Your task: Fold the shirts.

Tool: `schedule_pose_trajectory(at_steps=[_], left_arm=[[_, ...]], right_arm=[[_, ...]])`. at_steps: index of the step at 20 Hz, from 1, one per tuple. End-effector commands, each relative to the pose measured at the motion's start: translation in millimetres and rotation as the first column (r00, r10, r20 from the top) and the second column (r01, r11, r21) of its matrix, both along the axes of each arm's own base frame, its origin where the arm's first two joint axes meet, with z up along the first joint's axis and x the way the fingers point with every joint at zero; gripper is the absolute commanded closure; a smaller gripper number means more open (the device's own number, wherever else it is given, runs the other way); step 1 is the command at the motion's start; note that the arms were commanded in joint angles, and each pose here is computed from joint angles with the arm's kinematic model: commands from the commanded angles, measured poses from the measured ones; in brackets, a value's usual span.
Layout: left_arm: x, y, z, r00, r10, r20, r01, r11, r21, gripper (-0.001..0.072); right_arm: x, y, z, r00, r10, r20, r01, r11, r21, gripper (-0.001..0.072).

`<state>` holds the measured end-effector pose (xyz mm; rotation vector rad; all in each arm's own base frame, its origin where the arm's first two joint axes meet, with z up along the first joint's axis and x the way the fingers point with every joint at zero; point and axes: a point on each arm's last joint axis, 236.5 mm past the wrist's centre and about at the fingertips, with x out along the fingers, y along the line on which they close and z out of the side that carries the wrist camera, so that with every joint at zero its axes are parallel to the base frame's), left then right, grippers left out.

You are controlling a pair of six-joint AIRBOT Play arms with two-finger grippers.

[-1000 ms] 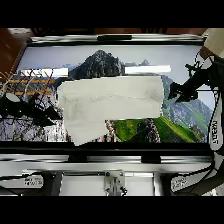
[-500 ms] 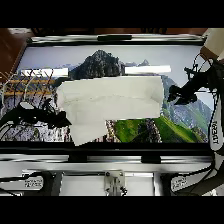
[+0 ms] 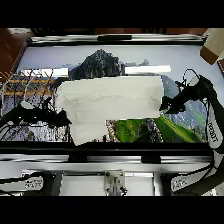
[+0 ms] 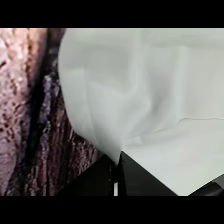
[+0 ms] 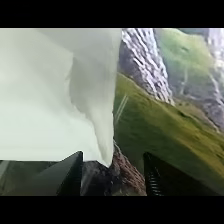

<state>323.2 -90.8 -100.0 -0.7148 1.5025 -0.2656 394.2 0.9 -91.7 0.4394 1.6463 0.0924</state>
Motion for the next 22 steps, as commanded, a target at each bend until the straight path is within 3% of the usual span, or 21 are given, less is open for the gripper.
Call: schedule_pose_trajectory(at_steps=[1, 6, 7, 8, 10, 13, 16, 17, 19, 22], left_arm=[[1, -1, 3, 1.000, 0.001, 0.005, -0.001, 1.000, -0.006, 0.0676], [6, 0, 7, 1.000, 0.001, 0.021, -0.001, 1.000, -0.003, 0.0676], [9, 1, 9, 1.000, 0.002, 0.030, -0.002, 1.000, -0.002, 0.0676], [13, 1, 11, 0.999, 0.001, 0.040, -0.001, 1.000, -0.001, 0.0676], [22, 2, 19, 0.998, -0.002, 0.065, 0.002, 1.000, 0.001, 0.0676], [36, 2, 45, 0.991, -0.054, 0.124, 0.055, 0.998, -0.006, 0.0678], [75, 20, 127, 0.933, -0.098, 0.346, 0.079, 0.995, 0.068, 0.0679], [92, 29, 176, 0.881, -0.095, 0.464, 0.053, 0.993, 0.103, 0.0679], [104, 44, 322, 0.666, -0.116, 0.737, -0.030, 0.983, 0.181, 0.0678], [31, 42, 549, 0.170, -0.202, 0.965, -0.215, 0.948, 0.236, 0.0677]], right_arm=[[5, 14, -20, 1.000, -0.019, 0.001, 0.019, 0.998, 0.065, 0.0207], [4, 26, -27, 0.999, -0.036, -0.026, 0.039, 0.992, 0.120, 0.0211], [5, 29, -25, 0.999, -0.038, -0.027, 0.042, 0.990, 0.136, 0.0295], [2, 34, -24, 0.999, -0.031, -0.036, 0.036, 0.989, 0.146, 0.0459], [-7, 44, -21, 0.998, 0.037, -0.054, -0.028, 0.987, 0.161, 0.0630], [-7, 59, -6, 0.992, 0.126, 0.004, -0.125, 0.979, 0.158, 0.0661], [25, 59, 69, 0.954, 0.176, 0.243, -0.202, 0.975, 0.087, 0.0661], [38, 55, 112, 0.914, 0.195, 0.355, -0.225, 0.973, 0.044, 0.0661], [57, 49, 239, 0.733, 0.244, 0.634, -0.245, 0.965, -0.088, 0.0661], [24, 45, 456, 0.279, 0.284, 0.917, -0.093, 0.959, -0.269, 0.0661]])
